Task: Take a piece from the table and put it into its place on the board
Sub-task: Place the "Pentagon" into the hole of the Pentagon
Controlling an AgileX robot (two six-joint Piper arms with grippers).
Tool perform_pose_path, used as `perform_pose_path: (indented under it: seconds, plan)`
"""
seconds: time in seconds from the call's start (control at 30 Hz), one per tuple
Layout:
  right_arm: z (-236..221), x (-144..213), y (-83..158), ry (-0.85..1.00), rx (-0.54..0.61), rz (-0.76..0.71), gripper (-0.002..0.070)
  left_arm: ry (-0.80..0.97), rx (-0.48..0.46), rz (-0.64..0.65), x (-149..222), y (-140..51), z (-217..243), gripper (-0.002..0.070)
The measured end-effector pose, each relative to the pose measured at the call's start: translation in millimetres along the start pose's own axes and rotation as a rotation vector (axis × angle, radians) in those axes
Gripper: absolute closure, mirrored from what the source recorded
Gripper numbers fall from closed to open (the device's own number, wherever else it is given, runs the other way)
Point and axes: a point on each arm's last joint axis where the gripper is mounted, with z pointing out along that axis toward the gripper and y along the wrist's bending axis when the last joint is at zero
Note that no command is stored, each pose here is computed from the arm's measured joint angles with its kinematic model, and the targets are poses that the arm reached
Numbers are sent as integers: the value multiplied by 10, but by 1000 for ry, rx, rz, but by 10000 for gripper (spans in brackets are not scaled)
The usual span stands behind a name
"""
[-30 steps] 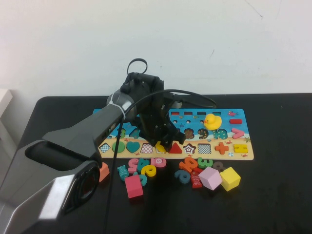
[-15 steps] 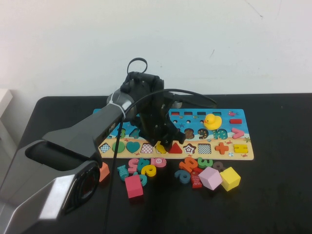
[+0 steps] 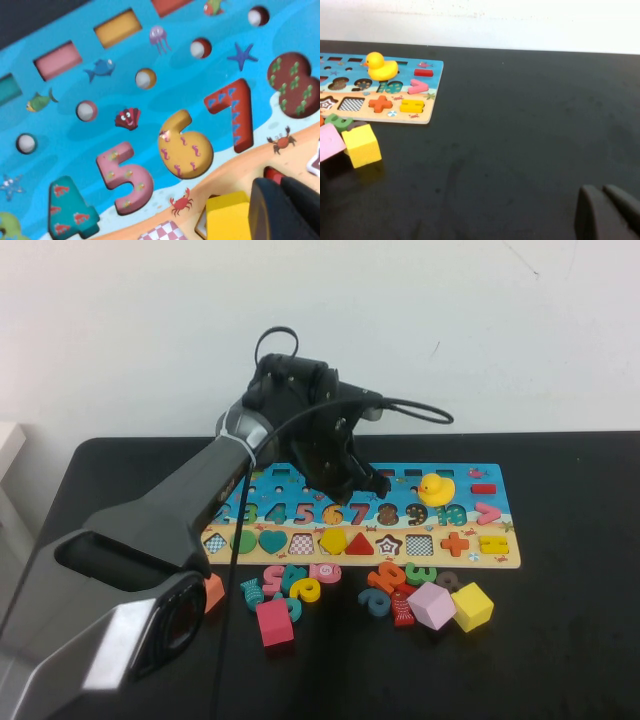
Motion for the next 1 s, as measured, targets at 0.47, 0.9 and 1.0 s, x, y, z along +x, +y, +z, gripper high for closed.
perform_pose_path:
  seconds: [0.47, 0.9, 1.0]
  plan:
    - [0, 0, 0, 0, 0, 0, 657, 53, 59, -15, 138, -16, 409, 675]
    - [0, 0, 0, 0, 0, 0, 657, 110, 51, -4, 188, -9, 405, 675]
    - [0, 0, 0, 0, 0, 0, 657, 138, 38, 5, 209, 3, 393, 675]
